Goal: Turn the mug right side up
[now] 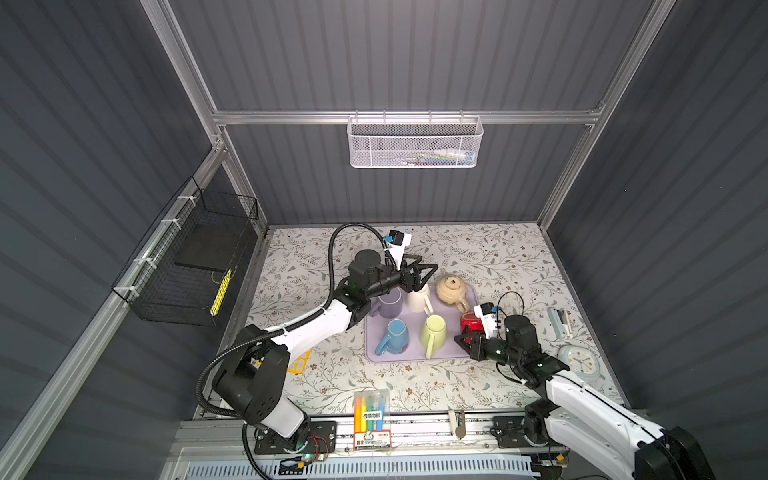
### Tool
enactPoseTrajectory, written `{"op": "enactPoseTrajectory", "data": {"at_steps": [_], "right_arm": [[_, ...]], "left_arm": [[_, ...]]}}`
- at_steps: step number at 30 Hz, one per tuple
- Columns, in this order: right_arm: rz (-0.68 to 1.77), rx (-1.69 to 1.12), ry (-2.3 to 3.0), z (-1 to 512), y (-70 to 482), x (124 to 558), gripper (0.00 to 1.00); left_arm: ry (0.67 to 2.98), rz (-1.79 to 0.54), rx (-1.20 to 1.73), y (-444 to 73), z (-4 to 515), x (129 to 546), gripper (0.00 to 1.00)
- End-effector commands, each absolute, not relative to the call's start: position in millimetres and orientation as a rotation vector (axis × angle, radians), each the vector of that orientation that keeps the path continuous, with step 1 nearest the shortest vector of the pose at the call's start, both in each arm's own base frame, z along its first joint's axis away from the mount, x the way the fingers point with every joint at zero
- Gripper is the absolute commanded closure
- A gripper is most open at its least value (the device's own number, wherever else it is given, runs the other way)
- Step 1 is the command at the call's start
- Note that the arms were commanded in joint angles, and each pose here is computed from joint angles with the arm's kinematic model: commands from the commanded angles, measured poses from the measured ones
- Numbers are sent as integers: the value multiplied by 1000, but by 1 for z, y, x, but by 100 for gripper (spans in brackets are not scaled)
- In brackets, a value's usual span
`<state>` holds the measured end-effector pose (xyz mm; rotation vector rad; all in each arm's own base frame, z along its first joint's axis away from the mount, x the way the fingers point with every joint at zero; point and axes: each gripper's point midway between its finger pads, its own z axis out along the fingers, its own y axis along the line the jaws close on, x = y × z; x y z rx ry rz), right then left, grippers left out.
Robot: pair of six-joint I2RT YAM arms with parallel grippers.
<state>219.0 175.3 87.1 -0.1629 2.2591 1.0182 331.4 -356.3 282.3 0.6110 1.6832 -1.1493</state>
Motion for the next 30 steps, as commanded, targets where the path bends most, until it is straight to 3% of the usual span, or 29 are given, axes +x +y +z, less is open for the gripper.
{"op": "enactPoseTrajectory", "data": {"at_steps": [1,25,30], "right_arm": [[959,-204,2055,117,176,243,100],[1011,-271,1957,92,188,224,100],[1034,-246,1998,78,191,224,94]], "left_arm": [[1692,-1081,647,-348,284,324,29],[1751,-991,691,-340,272,322,31],[1762,-966,702,-337,271,321,32]]}}
